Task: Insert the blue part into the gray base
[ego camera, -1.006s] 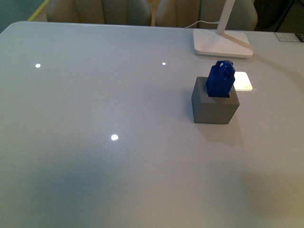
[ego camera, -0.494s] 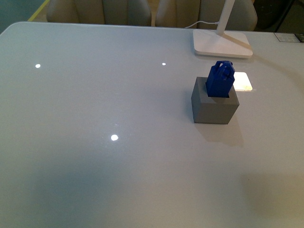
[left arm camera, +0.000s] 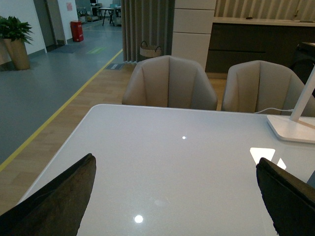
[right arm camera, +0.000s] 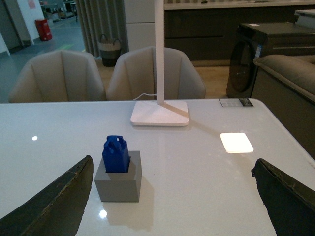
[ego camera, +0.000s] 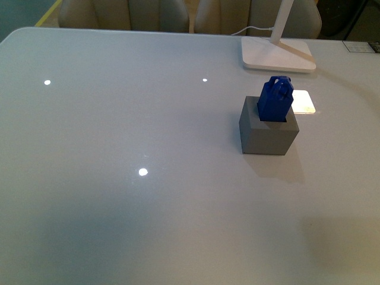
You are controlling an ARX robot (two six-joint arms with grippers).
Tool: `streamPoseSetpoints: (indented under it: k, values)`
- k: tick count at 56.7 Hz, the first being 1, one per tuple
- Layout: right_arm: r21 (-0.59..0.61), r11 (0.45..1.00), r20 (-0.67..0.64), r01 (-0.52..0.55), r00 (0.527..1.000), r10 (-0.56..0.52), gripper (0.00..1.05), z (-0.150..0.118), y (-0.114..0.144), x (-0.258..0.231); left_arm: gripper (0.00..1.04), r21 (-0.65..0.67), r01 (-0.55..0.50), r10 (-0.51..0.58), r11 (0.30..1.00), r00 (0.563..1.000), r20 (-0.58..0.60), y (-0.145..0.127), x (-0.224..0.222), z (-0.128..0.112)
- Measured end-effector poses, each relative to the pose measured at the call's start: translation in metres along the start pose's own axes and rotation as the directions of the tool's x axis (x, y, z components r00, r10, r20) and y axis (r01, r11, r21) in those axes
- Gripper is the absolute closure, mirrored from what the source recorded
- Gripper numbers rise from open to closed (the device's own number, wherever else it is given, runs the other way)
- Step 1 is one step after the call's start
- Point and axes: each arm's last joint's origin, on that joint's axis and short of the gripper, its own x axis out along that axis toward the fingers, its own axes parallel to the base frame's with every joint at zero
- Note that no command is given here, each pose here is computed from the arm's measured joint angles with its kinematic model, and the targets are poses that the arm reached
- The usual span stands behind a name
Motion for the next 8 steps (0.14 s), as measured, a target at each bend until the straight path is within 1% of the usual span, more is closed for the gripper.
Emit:
streamPoseSetpoints:
  k: [8]
  values:
    - [0.000, 1.000, 0.000, 0.000, 1.000, 0.000, 0.09, 0.0000, 0.0000, 0.0000, 0.07, 0.000, 0.000, 0.000, 1.000, 1.000, 0.000, 0.0000, 0.0000, 0.0000]
